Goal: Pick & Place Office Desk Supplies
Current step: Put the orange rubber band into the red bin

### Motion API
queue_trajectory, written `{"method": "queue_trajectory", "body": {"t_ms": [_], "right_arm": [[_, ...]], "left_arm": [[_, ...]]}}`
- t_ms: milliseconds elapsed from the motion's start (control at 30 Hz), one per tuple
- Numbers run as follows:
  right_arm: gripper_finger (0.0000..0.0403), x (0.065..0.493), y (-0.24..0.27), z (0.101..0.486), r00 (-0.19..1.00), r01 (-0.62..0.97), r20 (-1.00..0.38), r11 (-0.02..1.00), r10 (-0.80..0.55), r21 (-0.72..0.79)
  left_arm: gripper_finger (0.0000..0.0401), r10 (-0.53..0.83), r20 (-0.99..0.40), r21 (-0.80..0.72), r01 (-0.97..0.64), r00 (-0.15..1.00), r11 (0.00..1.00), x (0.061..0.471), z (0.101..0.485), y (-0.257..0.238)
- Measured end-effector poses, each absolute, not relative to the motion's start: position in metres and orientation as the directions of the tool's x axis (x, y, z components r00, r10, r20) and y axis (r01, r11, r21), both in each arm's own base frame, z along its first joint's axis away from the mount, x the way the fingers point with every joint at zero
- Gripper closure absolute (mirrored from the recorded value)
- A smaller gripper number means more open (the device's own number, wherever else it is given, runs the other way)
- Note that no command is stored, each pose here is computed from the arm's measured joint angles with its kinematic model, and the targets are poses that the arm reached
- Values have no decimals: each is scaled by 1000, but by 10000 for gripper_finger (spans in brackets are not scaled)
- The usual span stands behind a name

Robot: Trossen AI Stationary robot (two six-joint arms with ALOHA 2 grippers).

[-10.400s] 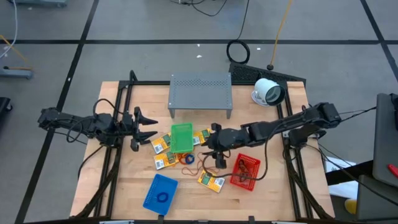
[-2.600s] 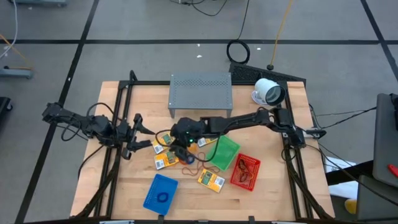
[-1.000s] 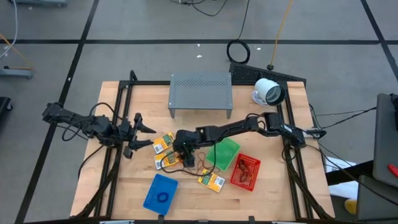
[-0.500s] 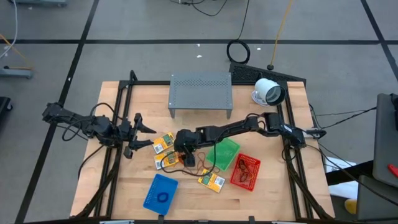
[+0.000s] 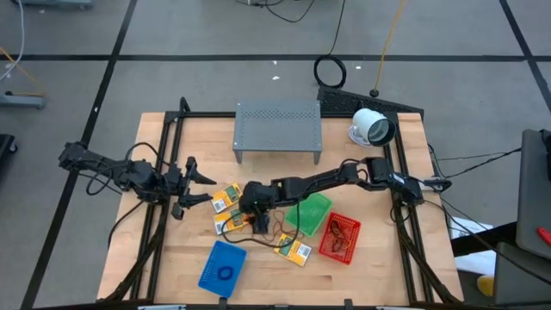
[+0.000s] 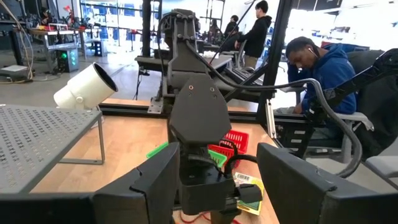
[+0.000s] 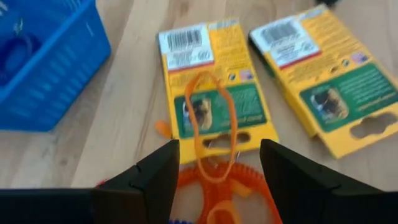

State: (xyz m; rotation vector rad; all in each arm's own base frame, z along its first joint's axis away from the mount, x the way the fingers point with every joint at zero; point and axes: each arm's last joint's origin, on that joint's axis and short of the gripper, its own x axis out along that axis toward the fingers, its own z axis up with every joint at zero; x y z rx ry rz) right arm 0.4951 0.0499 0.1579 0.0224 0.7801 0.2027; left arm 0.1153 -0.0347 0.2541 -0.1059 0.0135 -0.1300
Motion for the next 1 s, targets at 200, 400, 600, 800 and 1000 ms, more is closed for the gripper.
{"method": "queue_trajectory", "body": {"t_ms": [200, 400, 600, 800, 1000], "right_arm": [[191, 499, 51, 151, 704, -174, -682, 979, 196, 102], [191, 497, 50, 150, 692, -168, -697, 981, 189, 99], [191, 496, 50, 150, 682, -159, -710, 983, 175, 89], [192, 495, 50, 149, 678, -158, -716, 984, 164, 76], [199, 493, 55, 145, 672, -169, -721, 983, 172, 77]], "left_arm": [[176, -130, -9, -108, 129, 991, 986, 115, 254, -35], [176, -130, -11, -107, 128, 991, 986, 115, 254, -35], [176, -130, -13, -107, 128, 991, 986, 115, 253, -35], [176, -130, -13, -106, 128, 991, 986, 115, 253, -35], [176, -130, -13, -106, 128, 991, 986, 115, 253, -35]]}}
